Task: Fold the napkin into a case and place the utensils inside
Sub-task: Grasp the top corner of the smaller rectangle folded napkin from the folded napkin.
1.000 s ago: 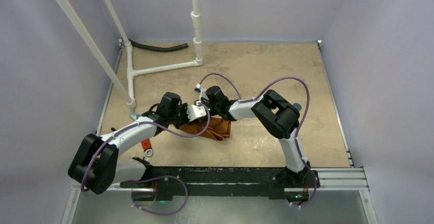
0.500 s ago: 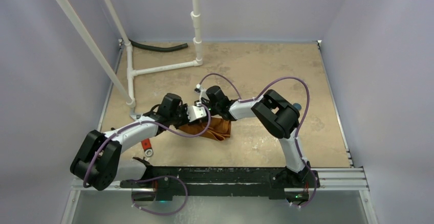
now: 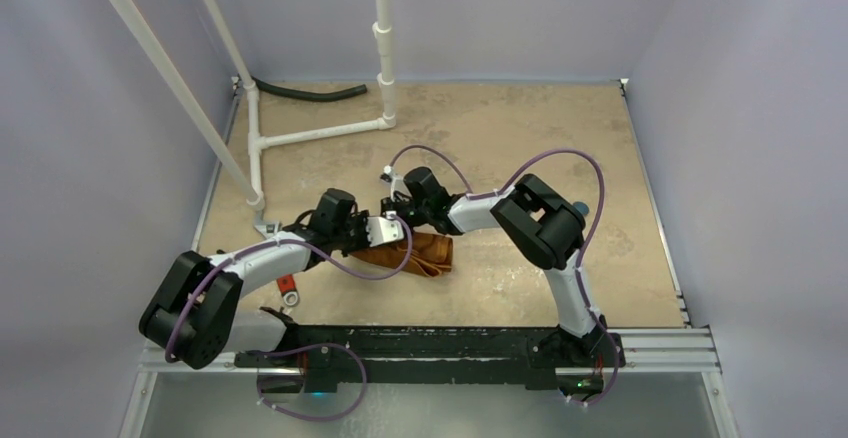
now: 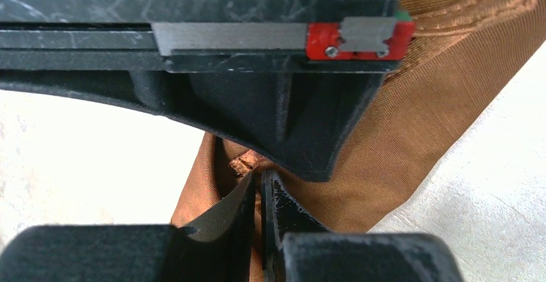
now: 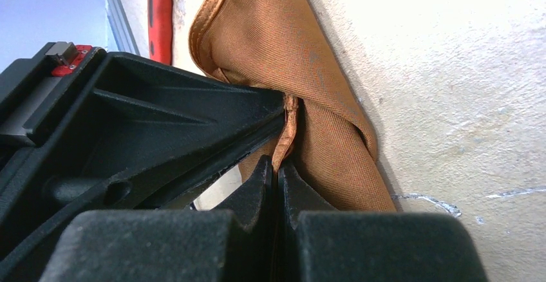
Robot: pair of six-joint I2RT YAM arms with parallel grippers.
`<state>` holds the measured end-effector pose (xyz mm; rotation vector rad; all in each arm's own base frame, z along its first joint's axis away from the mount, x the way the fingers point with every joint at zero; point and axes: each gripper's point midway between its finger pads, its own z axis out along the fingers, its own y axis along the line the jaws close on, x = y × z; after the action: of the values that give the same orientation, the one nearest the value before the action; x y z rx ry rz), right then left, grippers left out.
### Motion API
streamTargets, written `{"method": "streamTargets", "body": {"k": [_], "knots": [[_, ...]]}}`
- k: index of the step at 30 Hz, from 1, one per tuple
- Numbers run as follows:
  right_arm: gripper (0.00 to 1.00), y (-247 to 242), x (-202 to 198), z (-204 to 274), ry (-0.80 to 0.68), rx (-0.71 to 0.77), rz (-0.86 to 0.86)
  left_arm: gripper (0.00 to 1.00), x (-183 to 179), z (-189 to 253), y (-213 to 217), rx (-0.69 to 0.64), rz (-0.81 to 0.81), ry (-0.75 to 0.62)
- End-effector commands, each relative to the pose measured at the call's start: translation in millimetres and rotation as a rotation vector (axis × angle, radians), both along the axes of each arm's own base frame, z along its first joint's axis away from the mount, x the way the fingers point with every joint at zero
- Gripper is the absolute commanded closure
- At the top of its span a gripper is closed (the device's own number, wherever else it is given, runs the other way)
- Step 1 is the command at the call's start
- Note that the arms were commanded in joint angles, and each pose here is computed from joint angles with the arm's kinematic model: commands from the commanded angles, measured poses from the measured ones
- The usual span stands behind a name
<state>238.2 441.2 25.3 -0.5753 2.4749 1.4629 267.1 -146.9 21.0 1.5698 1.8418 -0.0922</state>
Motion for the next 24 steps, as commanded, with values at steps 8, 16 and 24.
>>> {"method": "streamTargets", "body": {"k": [8, 16, 24], "knots": [[1.00, -6.2, -6.7, 27.2, 0.052, 0.139, 0.019, 0.96, -14.4, -16.1, 16.8, 0.082, 0.004, 0.044], [1.00, -7.6, 0.7, 11.7, 0.066, 0.074, -0.026, 0.87, 18.1, 41.0, -1.3, -0.043, 0.174, 0.038], [1.00, -13.5, 8.8, 1.7, 0.052, -0.014, -0.070, 0.63, 18.9, 49.7, 1.1, -0.079, 0.281, 0.083]]}}
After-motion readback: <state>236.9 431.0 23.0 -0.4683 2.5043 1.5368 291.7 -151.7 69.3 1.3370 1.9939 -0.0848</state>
